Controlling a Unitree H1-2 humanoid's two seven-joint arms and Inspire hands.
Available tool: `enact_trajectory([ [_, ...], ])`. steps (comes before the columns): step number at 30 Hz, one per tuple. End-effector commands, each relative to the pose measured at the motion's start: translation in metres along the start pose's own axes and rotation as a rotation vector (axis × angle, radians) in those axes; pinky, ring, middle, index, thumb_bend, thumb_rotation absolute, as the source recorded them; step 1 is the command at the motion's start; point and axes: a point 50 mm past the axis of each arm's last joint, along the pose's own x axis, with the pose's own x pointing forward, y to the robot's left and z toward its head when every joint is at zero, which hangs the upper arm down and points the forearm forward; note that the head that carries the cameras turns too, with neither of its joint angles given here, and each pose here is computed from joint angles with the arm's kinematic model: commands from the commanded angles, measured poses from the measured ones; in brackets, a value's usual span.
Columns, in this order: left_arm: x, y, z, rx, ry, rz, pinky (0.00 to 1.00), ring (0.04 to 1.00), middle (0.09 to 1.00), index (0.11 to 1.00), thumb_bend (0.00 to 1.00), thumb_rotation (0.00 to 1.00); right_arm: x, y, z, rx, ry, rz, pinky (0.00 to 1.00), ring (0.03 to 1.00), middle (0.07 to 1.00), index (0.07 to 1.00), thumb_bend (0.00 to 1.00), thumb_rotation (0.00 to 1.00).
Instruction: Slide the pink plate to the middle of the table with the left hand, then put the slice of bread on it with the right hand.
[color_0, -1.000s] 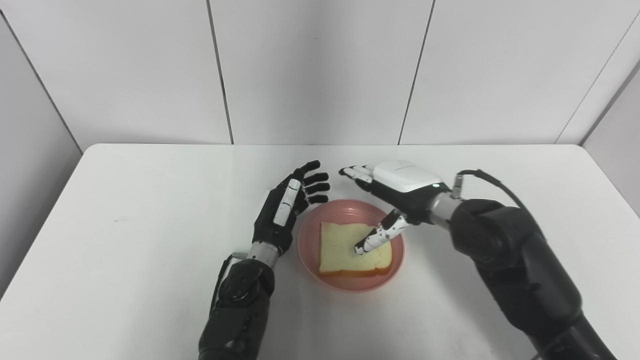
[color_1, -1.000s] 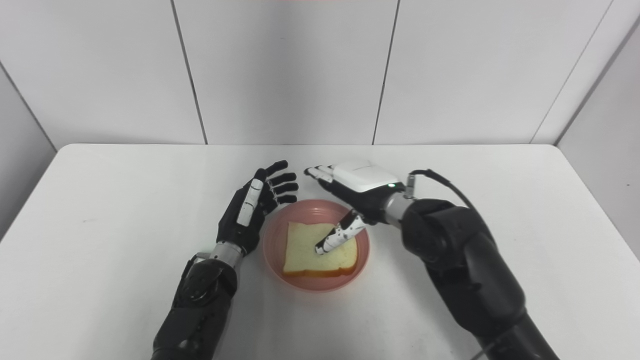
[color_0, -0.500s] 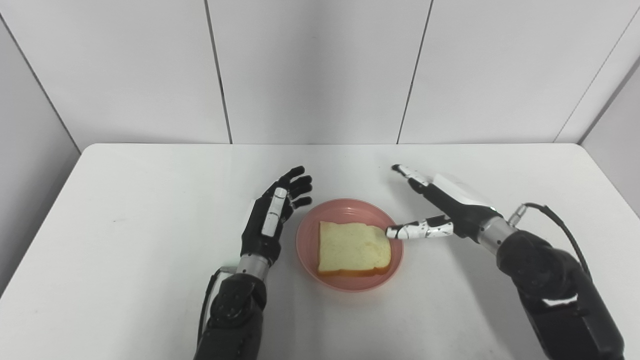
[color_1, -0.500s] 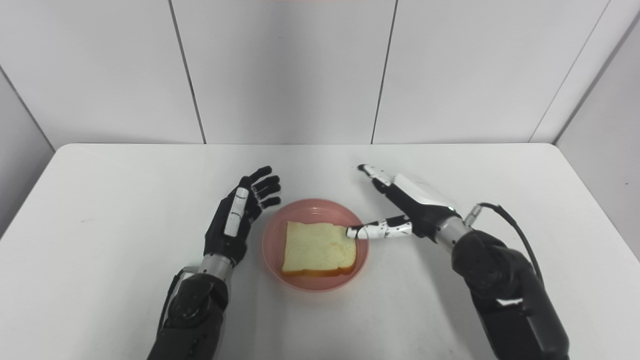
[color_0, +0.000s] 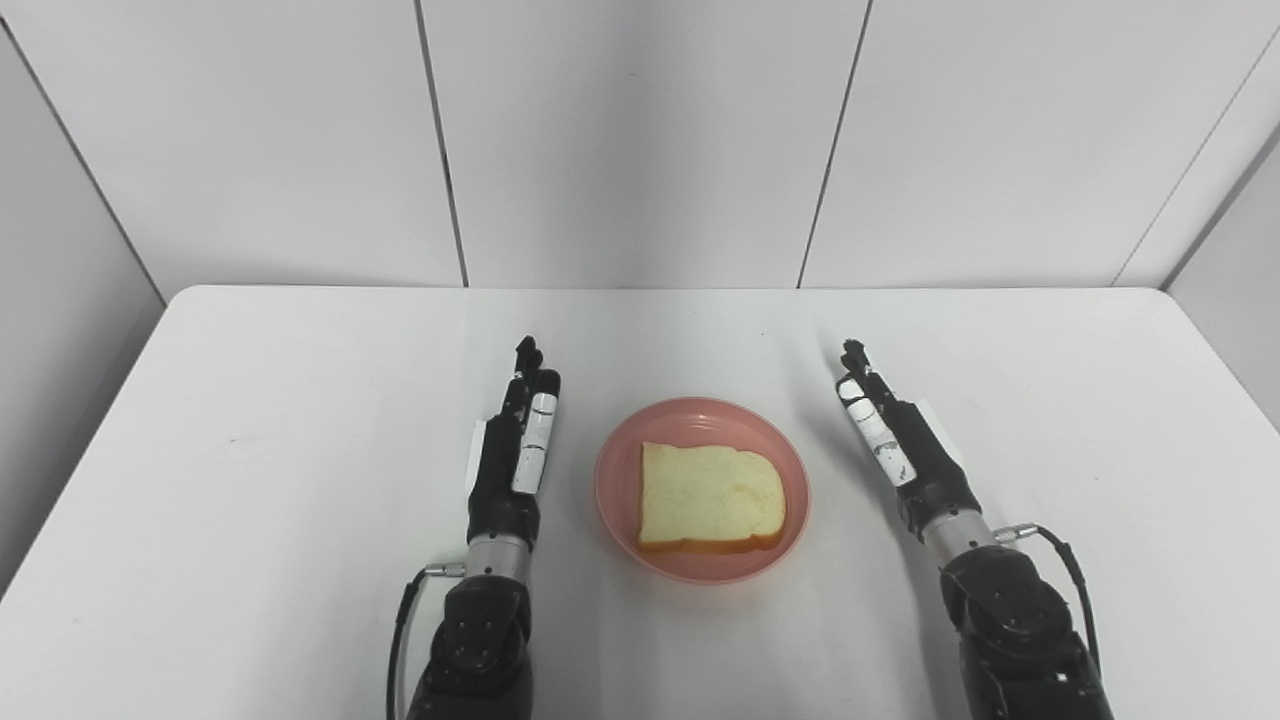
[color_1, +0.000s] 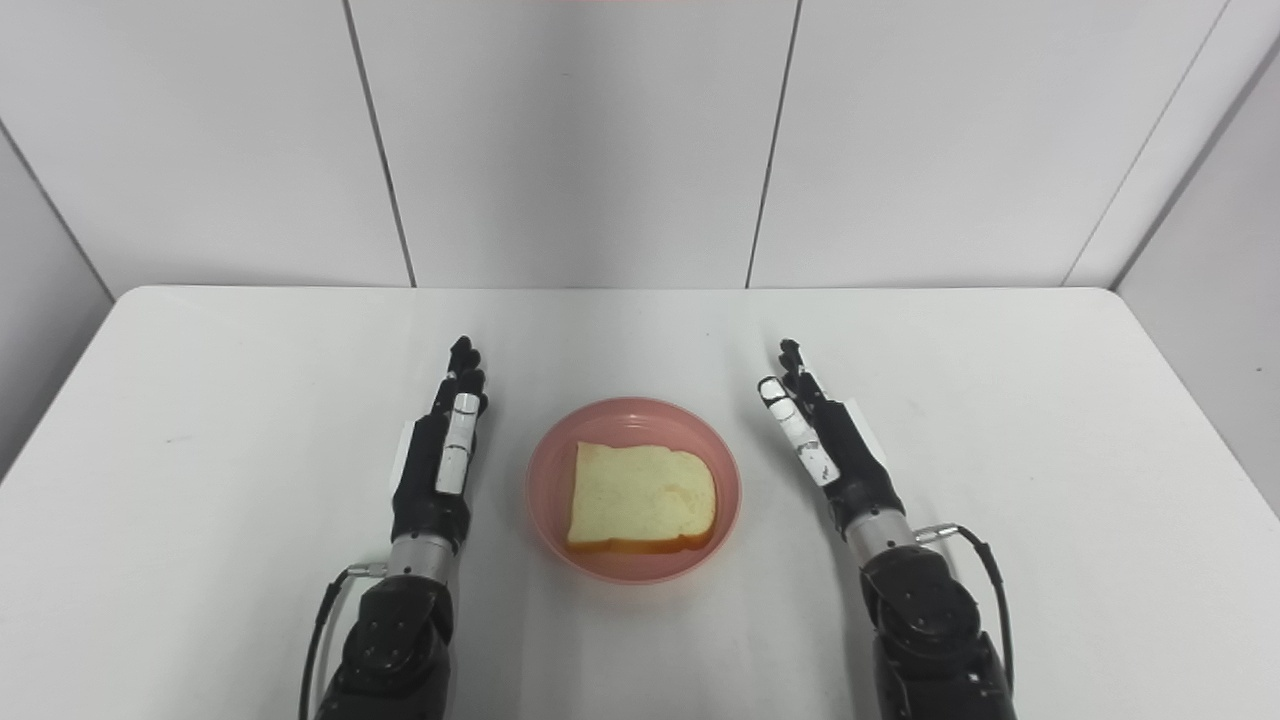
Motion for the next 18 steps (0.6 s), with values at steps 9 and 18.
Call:
enact_trajectory([
  [9,0.004,0.011,0.006,0.029,0.051,-0.008,1.0,1.0,1.0,0.965,0.82,0.98,0.004,0.007,0.003,0.125,-0.078,-0.023,1.0,1.0,1.0,1.0,1.0,1.0],
  [18,0.002,0.011,0.006,-0.021,0.048,-0.026,1.0,0.996,0.984,0.949,0.8,0.99,0.003,0.017,0.001,0.194,-0.109,-0.089,1.0,1.0,1.0,1.0,1.0,1.0],
])
